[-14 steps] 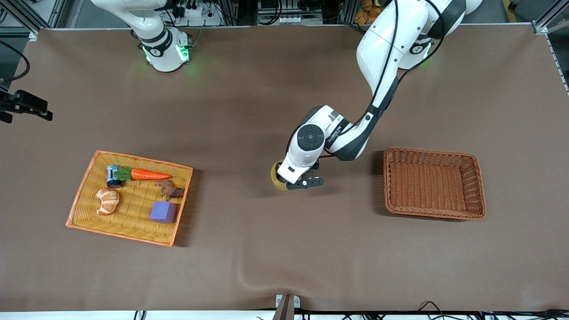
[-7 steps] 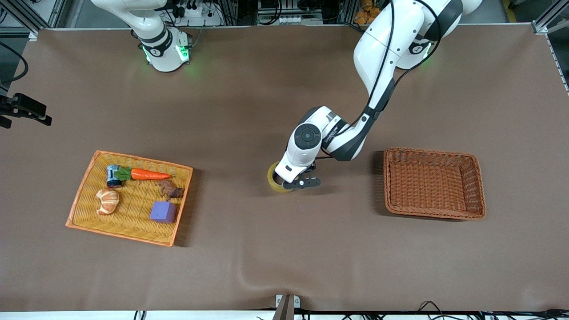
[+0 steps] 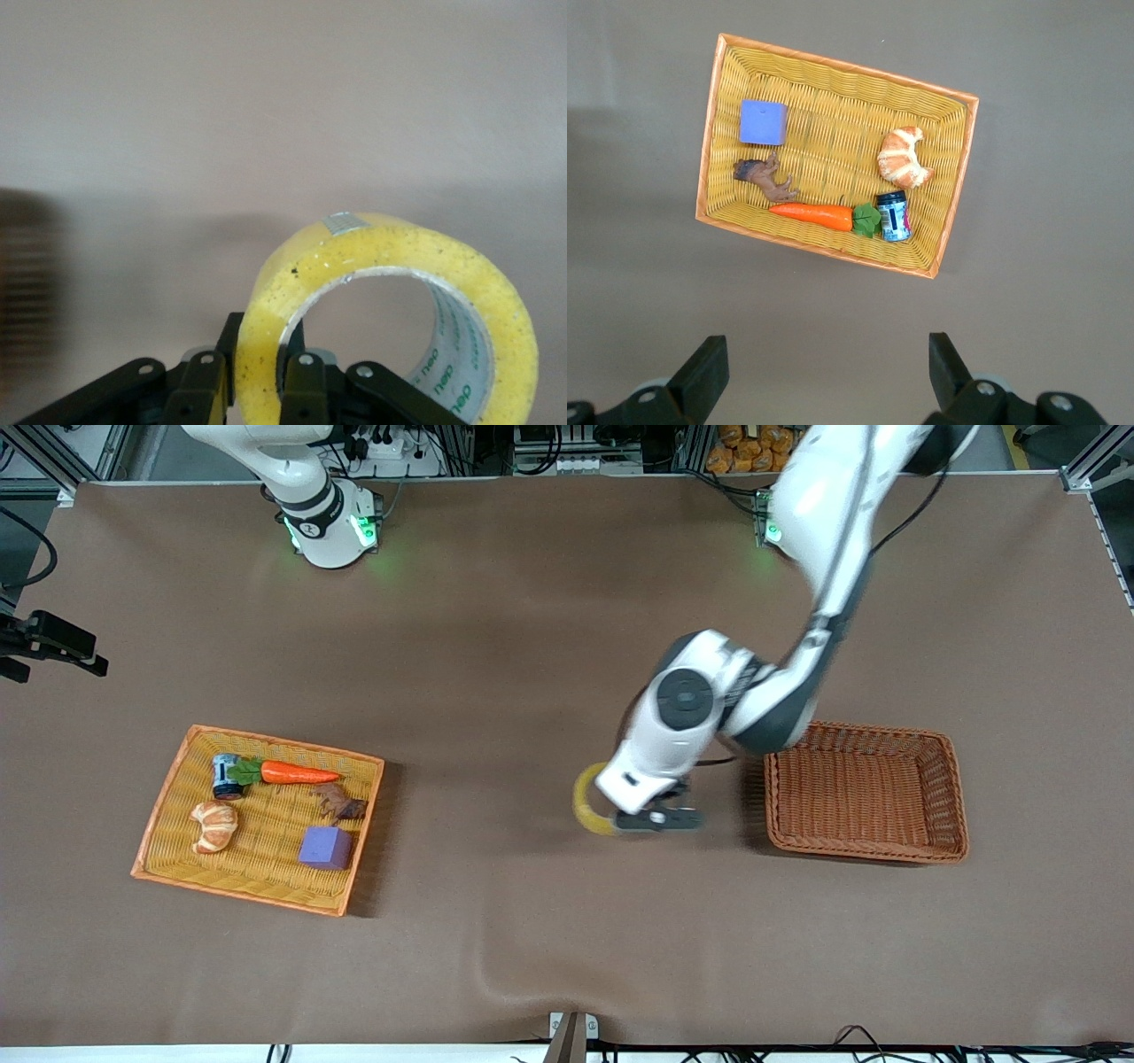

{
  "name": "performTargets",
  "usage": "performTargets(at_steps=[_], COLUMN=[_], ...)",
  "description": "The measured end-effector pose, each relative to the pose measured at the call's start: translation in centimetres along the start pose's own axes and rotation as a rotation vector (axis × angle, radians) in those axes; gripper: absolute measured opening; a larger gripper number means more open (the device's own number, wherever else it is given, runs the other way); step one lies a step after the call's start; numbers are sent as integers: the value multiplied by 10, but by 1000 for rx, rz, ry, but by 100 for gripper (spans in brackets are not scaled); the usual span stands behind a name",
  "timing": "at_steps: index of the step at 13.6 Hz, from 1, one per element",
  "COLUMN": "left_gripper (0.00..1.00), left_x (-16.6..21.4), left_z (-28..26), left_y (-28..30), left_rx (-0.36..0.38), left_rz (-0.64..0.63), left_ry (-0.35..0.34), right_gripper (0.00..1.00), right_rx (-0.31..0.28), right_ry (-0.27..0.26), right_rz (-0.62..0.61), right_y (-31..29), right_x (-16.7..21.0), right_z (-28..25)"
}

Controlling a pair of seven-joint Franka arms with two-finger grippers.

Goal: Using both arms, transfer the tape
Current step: 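Carry the tape with the left gripper over the brown basket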

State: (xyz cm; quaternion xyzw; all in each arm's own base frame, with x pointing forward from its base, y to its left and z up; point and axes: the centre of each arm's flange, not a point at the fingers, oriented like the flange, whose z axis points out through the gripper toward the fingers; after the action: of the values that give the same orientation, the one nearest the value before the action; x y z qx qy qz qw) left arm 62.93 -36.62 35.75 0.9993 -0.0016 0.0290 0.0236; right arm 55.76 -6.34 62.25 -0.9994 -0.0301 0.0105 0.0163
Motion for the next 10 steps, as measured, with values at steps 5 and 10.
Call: performTargets(at_steps=[5,10], left_gripper=[22,22], left_x=[23,26], left_z=[-68,-44], left_y=[-122,-249], left_rx=[56,77], left_rz=[11,42], left_ry=[-54,-146], right_gripper=[100,100], right_rx=[-1,1], right_ry=[12,15], right_rz=[6,3], right_y=[3,2], right_x=[-1,0], right_z=[-6,-6])
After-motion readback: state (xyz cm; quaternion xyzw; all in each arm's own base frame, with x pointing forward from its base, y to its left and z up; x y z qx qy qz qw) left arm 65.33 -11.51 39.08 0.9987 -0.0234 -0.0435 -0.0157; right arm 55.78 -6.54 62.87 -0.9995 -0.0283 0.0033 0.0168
